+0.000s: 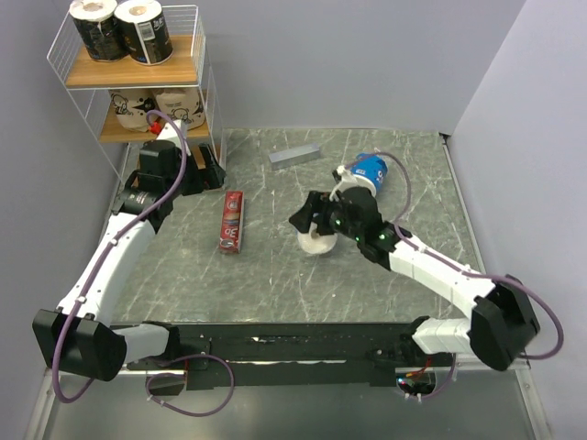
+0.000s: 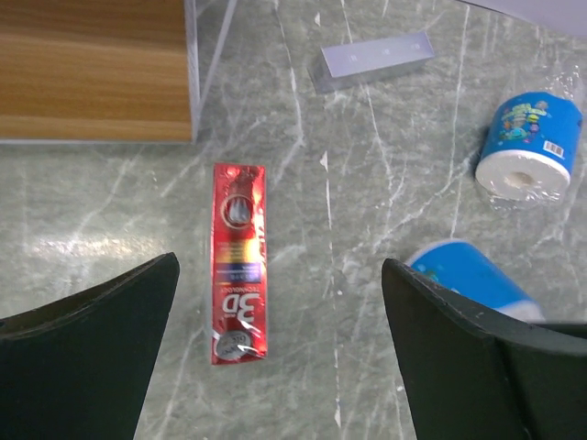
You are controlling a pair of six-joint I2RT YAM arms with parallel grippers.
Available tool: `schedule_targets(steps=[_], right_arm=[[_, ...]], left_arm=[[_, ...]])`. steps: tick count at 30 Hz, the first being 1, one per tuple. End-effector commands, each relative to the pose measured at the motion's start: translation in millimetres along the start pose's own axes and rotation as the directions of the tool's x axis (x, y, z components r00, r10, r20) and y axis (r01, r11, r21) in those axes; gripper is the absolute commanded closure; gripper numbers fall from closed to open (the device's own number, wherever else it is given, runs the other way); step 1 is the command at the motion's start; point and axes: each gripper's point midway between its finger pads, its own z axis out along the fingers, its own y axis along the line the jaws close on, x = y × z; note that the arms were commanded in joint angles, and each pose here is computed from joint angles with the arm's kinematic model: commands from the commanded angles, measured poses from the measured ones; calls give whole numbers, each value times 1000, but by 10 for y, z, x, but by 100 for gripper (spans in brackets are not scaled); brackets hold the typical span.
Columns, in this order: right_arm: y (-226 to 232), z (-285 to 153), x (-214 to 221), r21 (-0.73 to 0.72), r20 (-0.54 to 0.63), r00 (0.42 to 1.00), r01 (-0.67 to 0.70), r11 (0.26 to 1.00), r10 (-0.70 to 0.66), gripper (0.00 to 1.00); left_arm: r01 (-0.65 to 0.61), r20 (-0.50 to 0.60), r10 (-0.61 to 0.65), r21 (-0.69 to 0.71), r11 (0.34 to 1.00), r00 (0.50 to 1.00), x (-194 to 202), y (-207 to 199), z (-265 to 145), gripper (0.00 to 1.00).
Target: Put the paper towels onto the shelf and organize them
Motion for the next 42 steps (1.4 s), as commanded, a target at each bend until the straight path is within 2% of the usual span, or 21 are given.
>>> schedule_targets(steps=[1,5,12,15,19,26,34,42], right_arm=[[214,129,-461,-9,94,992,83,997,-82,14],[174,118,-584,46,94,986,131,990,-135,14],[178,-348,-890,108,213,964,141,984,-161,14],[88,-565,-875,143,240,956,135,980,-167,14],[-31,-849,-820,180,270,945,138,974,-184,13],[-93,-1254,-792,175,350,918,132,976,-187,13],[-100,-1378,-787,156,390,903,129,979,-181,12],[-91,-1442,-833,150,416,891,130,980,-182,12]], left_arm=[[48,20,-50,67,997,999,-28,-120,-60,2],[61,-27,-58,103,993,998,67,-182,-23,4],[97,-87,-84,164,982,993,138,-516,174,6],[92,-118,-73,167,982,990,219,-734,325,6],[148,-172,-115,199,969,978,357,-948,567,8],[100,-246,-47,209,973,968,672,-1395,973,8],[90,-315,-18,215,972,949,994,-1659,1297,11],[76,-369,-5,178,981,929,1293,-1660,1479,12]])
